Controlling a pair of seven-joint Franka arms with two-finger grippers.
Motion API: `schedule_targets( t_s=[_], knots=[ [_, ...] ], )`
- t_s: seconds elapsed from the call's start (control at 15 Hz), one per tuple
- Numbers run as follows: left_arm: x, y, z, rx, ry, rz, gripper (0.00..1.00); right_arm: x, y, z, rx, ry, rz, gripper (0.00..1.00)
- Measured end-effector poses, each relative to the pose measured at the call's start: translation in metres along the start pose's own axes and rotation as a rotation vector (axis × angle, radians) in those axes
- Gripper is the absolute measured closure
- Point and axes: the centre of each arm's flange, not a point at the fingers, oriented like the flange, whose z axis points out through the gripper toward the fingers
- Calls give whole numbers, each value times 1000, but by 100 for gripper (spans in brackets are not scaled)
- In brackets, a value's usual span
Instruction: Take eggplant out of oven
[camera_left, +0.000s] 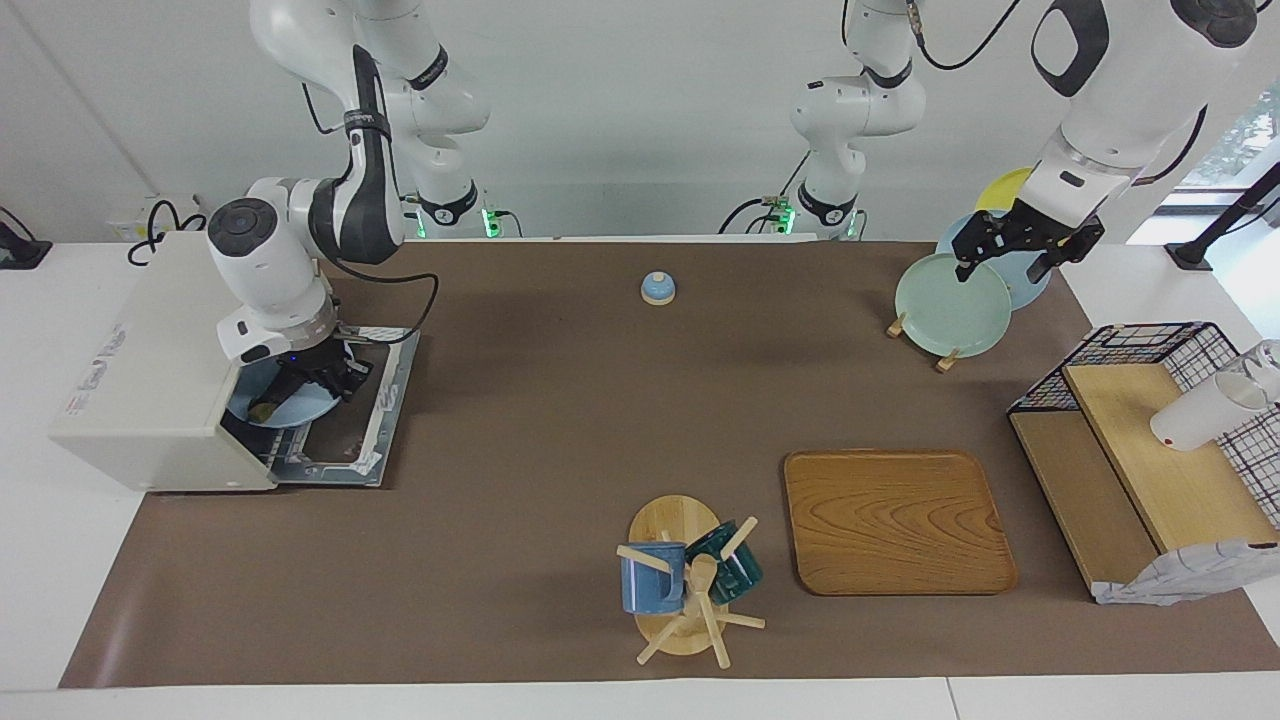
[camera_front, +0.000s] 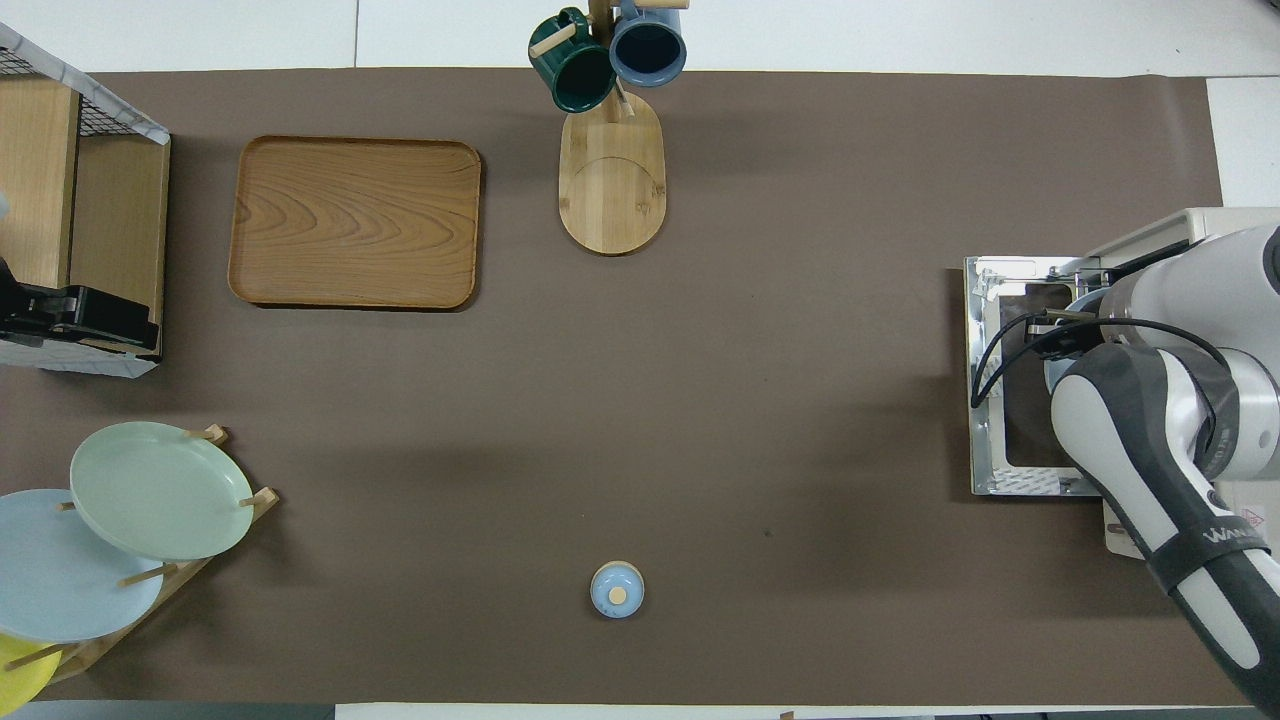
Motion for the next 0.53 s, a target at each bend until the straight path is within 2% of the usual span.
schedule_targets(
  t_s=[0.27,0.53],
  knots=[
    [0,0,0,0,0,0,0,6,-70,-59,-39,-35,-90,97],
    [0,0,0,0,0,0,0,3,-174,-114,-39,21,-38,97]
  ],
)
